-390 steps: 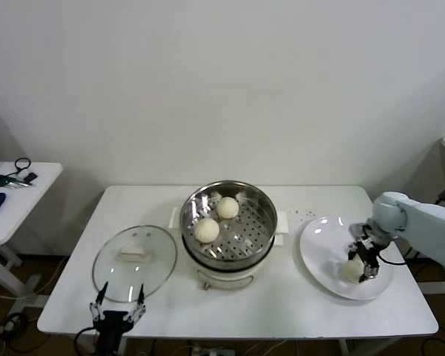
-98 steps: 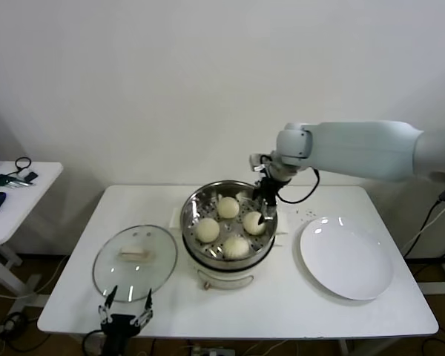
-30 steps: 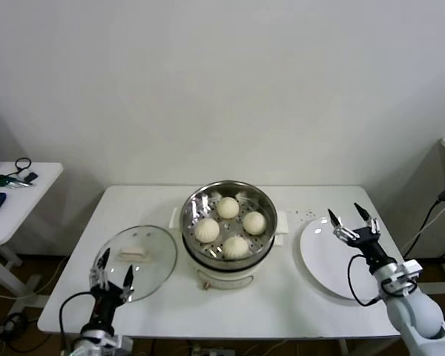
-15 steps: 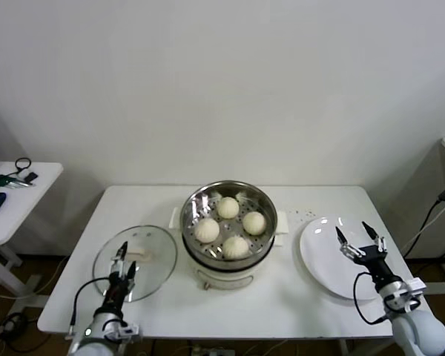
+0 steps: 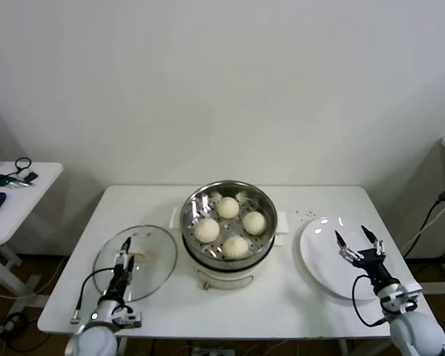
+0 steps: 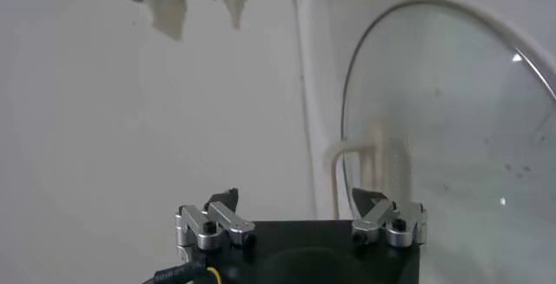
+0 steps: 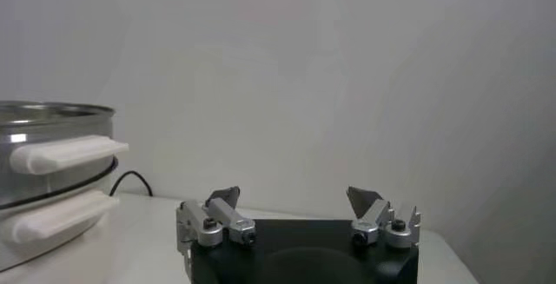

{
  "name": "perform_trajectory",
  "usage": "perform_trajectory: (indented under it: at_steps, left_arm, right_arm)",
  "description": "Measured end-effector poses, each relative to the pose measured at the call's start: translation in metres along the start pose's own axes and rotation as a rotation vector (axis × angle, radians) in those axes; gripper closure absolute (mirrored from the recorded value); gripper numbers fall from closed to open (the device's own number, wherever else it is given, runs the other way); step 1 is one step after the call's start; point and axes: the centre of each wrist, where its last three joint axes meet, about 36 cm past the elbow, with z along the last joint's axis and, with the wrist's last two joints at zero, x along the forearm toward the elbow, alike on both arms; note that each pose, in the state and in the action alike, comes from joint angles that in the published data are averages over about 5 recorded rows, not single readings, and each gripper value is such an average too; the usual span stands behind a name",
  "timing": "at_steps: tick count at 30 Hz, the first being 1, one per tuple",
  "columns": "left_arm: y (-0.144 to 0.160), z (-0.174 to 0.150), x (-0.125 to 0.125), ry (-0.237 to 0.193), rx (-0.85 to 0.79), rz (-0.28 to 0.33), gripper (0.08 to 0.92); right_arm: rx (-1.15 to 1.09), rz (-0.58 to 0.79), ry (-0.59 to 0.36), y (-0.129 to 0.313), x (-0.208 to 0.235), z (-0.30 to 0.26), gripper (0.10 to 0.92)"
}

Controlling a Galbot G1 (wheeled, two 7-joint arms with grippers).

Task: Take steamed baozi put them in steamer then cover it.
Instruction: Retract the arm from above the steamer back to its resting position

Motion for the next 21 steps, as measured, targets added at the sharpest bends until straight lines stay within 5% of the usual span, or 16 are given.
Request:
perform_trajectory:
  at_steps: [21]
  left_arm:
    - [-0.005,-0.001,-0.035,-0.006,0.014,-0.033,0.207]
  right_arm:
    - [0.059,-0.026,0.016,-0.004,-0.005,0.011,0.2]
